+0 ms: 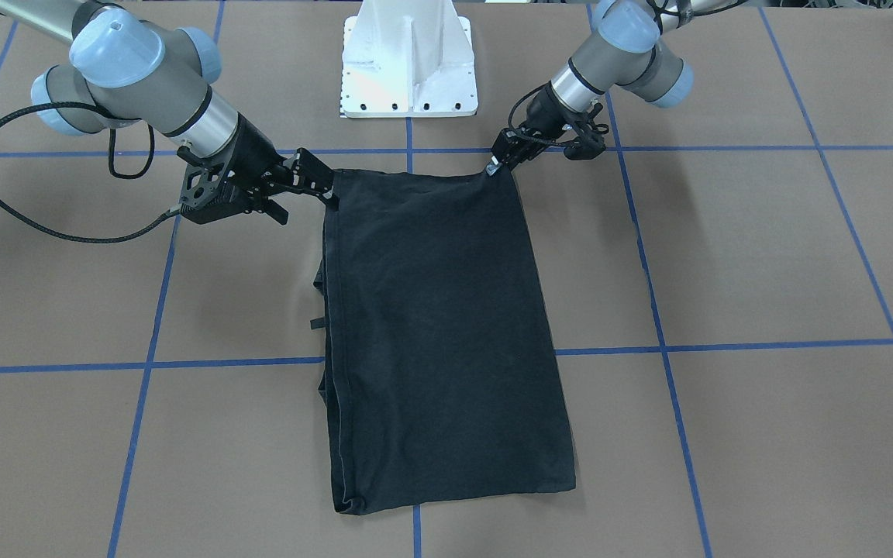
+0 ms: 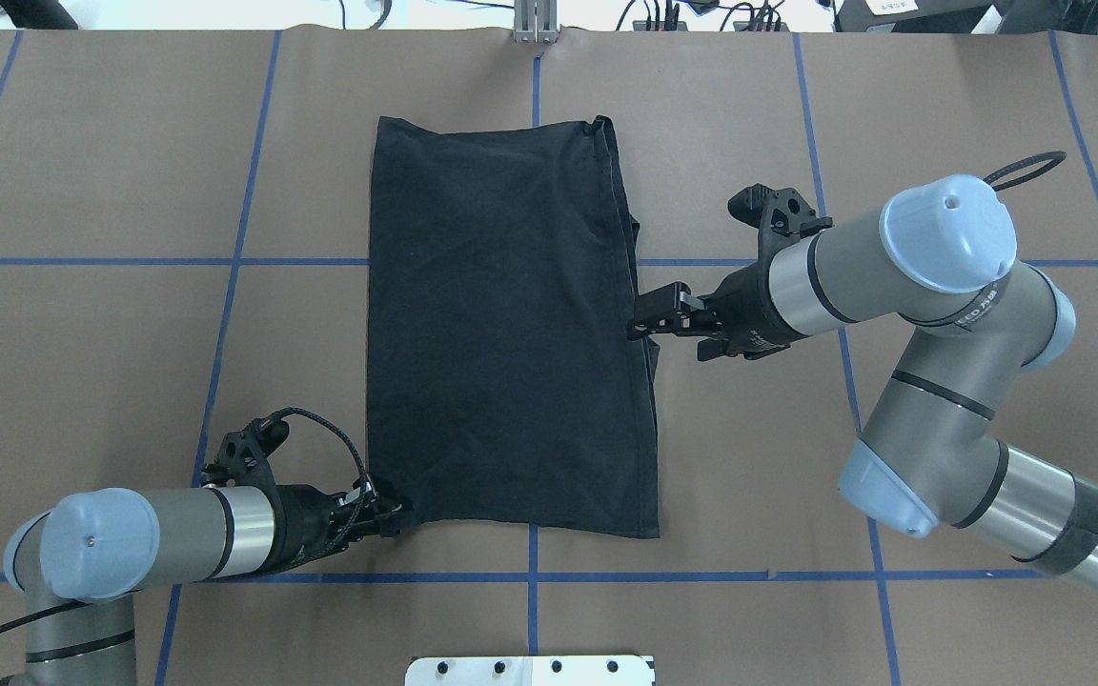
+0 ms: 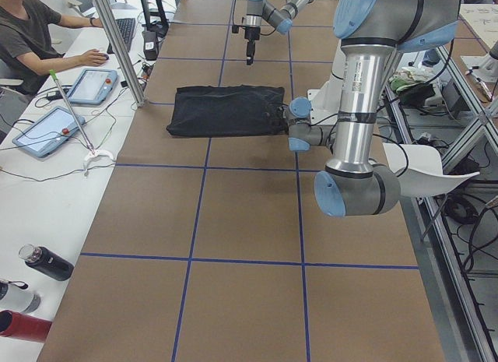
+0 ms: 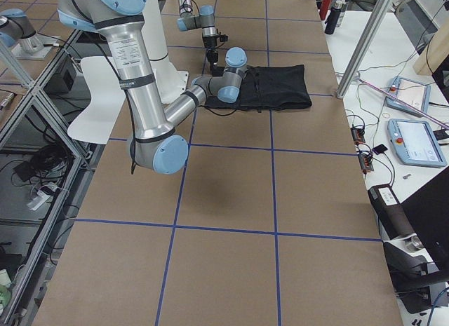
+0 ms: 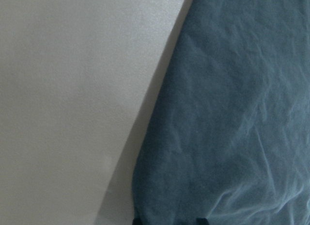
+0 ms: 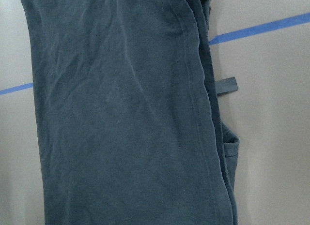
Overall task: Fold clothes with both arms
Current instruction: 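Move the right gripper to the shirt's other near corner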
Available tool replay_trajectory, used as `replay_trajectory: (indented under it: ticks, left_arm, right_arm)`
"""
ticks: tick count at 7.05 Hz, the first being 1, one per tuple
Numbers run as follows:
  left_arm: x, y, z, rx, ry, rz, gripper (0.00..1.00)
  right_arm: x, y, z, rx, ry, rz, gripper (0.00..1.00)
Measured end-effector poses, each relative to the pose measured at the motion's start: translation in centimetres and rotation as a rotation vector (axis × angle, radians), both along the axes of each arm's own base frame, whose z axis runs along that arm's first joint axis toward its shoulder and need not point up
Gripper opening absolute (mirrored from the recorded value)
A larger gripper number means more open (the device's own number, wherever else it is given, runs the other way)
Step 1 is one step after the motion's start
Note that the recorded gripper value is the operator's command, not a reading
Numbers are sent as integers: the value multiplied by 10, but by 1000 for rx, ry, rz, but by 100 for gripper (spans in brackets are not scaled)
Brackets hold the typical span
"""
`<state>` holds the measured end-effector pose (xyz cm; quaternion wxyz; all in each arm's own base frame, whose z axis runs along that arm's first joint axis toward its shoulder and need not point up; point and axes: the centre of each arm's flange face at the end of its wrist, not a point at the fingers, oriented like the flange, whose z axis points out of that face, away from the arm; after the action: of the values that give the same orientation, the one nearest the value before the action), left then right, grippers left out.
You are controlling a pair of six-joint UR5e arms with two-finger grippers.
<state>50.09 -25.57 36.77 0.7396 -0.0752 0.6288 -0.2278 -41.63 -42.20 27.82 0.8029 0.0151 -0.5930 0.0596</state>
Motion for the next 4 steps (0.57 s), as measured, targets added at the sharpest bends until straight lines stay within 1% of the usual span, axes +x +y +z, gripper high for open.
replay_trajectory:
  ticks: [1,2,3,4]
  left_arm:
    - [0,0,1,0,-2,0,0]
    - [0,0,1,-1,-3,-1,0]
    - [-1,0,0,-1,-3,0,0]
    - [-2,1,-4,-1,0,9,0]
  right_arm:
    - [0,0,1,-1,1,0,100]
    - [-2,1,3,-5,5,-3,100]
    - [-5,3,5,-15,8,-6,100]
    - [-10,8,6,-38,9,-7,100]
